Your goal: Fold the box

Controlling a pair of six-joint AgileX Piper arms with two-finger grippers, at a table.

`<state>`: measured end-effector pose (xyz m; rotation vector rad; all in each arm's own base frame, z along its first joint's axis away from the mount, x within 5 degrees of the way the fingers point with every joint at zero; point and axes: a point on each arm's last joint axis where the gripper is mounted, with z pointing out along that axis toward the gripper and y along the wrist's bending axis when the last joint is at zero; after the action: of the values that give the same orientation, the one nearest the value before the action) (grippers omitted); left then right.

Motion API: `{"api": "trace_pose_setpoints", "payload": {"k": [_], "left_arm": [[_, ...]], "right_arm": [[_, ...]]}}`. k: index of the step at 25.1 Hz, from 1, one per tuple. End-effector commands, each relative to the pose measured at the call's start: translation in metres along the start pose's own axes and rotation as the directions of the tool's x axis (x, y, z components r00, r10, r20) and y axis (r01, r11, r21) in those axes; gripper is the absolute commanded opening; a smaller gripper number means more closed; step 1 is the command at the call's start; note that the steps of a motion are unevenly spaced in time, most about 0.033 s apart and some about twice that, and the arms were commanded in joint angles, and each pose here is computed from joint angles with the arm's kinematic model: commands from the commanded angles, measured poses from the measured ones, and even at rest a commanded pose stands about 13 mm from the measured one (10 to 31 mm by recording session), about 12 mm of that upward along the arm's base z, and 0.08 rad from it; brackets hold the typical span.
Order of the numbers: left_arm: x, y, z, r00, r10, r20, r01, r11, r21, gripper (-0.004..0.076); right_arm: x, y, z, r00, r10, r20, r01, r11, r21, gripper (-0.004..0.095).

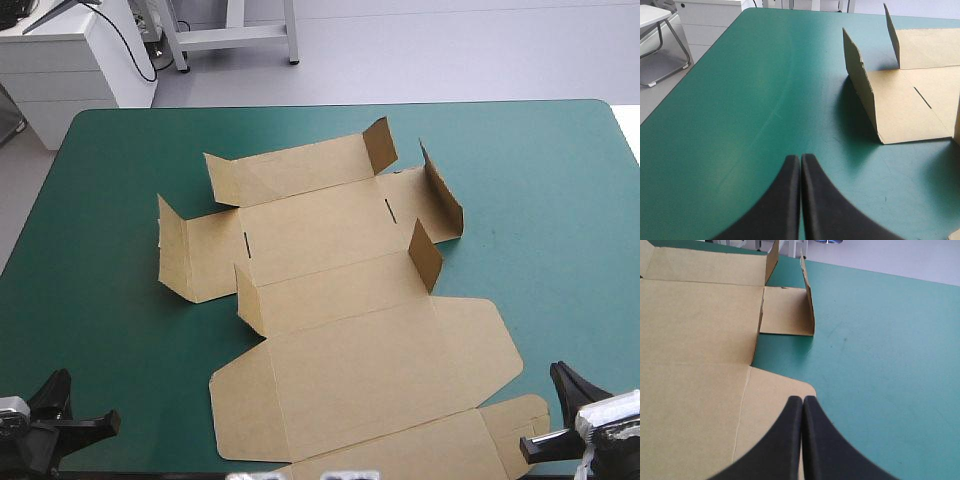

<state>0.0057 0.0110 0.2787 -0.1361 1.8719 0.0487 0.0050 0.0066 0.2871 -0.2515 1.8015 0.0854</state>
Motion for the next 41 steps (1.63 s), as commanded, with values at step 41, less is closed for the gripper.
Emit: {"api": "trace_pose_setpoints", "payload": {"k": [41], "left_arm": [[-0.012,-0.001,-0.006,0.995,-0.010,0.103,0.009,1.000,0.013,-0.0008]], "right_arm": [[-0.157,-0.025,0.335,0.879,-0.357,-0.316,0.284,0.925,-0.254,-0.0019]]}}
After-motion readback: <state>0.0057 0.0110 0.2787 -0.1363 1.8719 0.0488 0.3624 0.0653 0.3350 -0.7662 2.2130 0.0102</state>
